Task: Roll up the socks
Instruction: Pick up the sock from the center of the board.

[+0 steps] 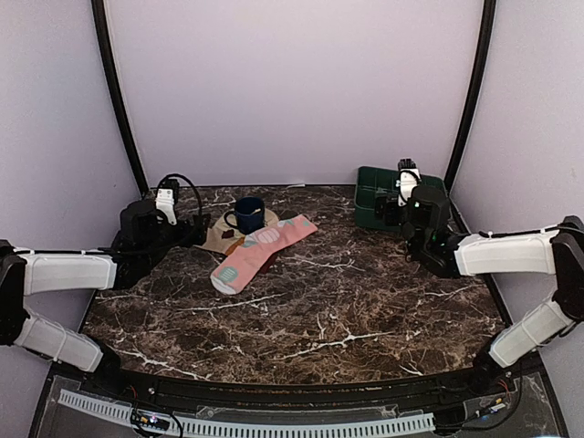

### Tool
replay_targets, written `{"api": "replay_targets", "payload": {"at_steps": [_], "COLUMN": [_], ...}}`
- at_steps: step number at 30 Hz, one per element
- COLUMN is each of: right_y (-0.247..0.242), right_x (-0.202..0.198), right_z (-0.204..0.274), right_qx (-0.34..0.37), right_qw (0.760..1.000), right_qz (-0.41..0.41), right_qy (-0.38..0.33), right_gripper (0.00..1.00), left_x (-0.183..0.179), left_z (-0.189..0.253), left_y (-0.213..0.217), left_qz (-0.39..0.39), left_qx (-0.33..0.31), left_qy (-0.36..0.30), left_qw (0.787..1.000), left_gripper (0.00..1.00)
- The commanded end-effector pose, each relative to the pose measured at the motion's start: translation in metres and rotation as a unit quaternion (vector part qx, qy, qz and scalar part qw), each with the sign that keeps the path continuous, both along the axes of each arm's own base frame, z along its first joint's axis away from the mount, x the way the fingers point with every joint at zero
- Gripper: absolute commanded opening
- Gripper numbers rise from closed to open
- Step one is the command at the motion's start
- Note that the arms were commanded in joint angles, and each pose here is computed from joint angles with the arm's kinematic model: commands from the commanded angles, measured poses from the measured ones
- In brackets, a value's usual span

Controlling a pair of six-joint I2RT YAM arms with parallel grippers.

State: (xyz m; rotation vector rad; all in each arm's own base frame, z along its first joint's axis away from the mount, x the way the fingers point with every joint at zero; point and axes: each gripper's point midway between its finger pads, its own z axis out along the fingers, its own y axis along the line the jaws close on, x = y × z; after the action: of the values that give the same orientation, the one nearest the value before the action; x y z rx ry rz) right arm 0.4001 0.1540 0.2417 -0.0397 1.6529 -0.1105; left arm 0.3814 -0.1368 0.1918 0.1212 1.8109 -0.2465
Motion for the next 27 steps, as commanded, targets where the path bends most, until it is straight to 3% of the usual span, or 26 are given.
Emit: {"api": "replay_targets", "payload": {"at_steps": [1, 8, 18, 21, 24, 27], "right_y": [0.016, 0.096, 0.137, 0.153, 0.166, 0.168], "right_x": [0.008, 0.004, -0.014, -0.013, -0.014, -0.008], "right_z": [0.035, 0.045, 0.058, 0.054, 0.047, 0.034], "right_qx": [-0.033, 0.041, 0.128, 0.116, 0.107, 0.101], "right_qw": [0.998, 0.976, 0.945, 0.936, 0.929, 0.939], "right_qz": [0.001, 0.211, 0.299, 0.331, 0.354, 0.329], "right_qy": [-0.048, -0.027, -0.028, -0.017, 0.0, 0.03], "right_gripper": [1.0, 1.0, 1.0, 1.0, 0.92, 0.82], "left_x": [-0.004, -0.017, -0.04, -0.045, -0.048, -0.049], "left_z": [0.02, 0.017, -0.014, -0.023, -0.033, -0.048], "left_y": [-0.021, -0.04, -0.044, -0.047, -0.05, -0.053], "left_qz": [-0.013, -0.03, -0.053, -0.064, -0.068, -0.068], "left_qx": [0.019, 0.017, 0.013, 0.012, 0.012, 0.009], "left_qy": [-0.019, 0.004, 0.063, 0.08, 0.105, 0.139], "left_qw": [1.0, 0.999, 0.997, 0.995, 0.992, 0.988], "left_gripper": [0.98, 0.98, 0.98, 0.96, 0.93, 0.9]}}
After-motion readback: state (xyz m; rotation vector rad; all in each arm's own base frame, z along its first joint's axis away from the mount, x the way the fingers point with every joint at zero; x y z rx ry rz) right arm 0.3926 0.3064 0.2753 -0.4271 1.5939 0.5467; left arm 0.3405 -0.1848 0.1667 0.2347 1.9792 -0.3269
